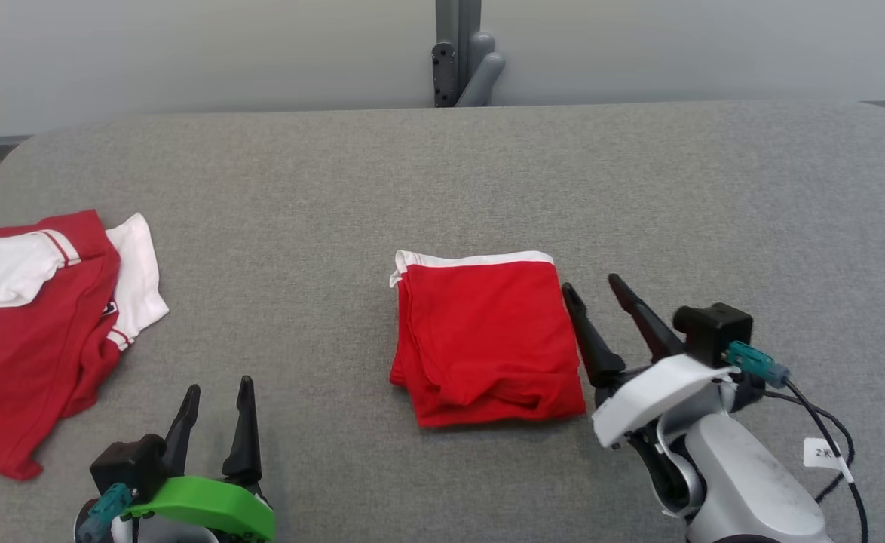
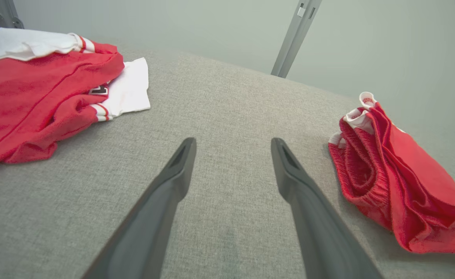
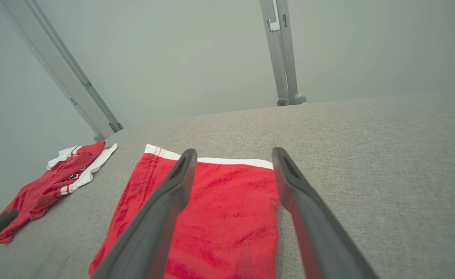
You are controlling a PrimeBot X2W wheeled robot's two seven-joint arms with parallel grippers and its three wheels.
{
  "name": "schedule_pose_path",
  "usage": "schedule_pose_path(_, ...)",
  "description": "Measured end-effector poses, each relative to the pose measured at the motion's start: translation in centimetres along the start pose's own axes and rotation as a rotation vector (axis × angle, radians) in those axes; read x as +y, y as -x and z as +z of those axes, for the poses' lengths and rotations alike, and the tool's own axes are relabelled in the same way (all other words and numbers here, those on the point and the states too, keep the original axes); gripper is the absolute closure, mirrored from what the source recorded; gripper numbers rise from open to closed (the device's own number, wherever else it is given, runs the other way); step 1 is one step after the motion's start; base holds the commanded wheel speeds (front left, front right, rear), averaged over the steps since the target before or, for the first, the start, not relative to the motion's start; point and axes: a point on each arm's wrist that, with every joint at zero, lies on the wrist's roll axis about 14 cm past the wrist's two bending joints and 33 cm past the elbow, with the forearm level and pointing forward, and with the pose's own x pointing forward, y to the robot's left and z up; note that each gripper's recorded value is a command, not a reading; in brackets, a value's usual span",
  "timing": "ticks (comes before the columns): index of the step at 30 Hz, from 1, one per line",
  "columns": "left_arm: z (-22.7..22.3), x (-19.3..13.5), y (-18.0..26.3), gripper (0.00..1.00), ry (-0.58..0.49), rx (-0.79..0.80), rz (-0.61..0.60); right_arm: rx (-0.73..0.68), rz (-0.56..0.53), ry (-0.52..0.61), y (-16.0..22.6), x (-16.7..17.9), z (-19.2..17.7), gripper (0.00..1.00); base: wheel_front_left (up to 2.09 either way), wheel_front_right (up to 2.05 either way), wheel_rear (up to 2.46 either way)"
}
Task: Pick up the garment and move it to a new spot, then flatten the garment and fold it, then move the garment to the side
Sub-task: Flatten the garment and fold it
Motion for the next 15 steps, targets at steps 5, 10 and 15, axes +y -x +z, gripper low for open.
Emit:
schedule_pose_path(5,0.8,-1.9,-0.4,0.0,-0.111,-0.026,-0.07,-0.032,-0.239,0.084,4.9,-7.0,1.0,0.0,0.0,0.0,0.0)
schedule_pose_path(10,1.4,-2.6,-0.4,0.0,-0.187,-0.041,-0.096,-0.037,-0.342,0.141,8.2,-9.3,1.3,0.0,0.0,0.0,0.0)
schedule_pose_path(15,1.1,-3.0,0.0,0.0,-0.199,-0.039,-0.106,-0.048,-0.401,0.16,10.4,-10.2,1.6,0.0,0.0,0.0,0.0)
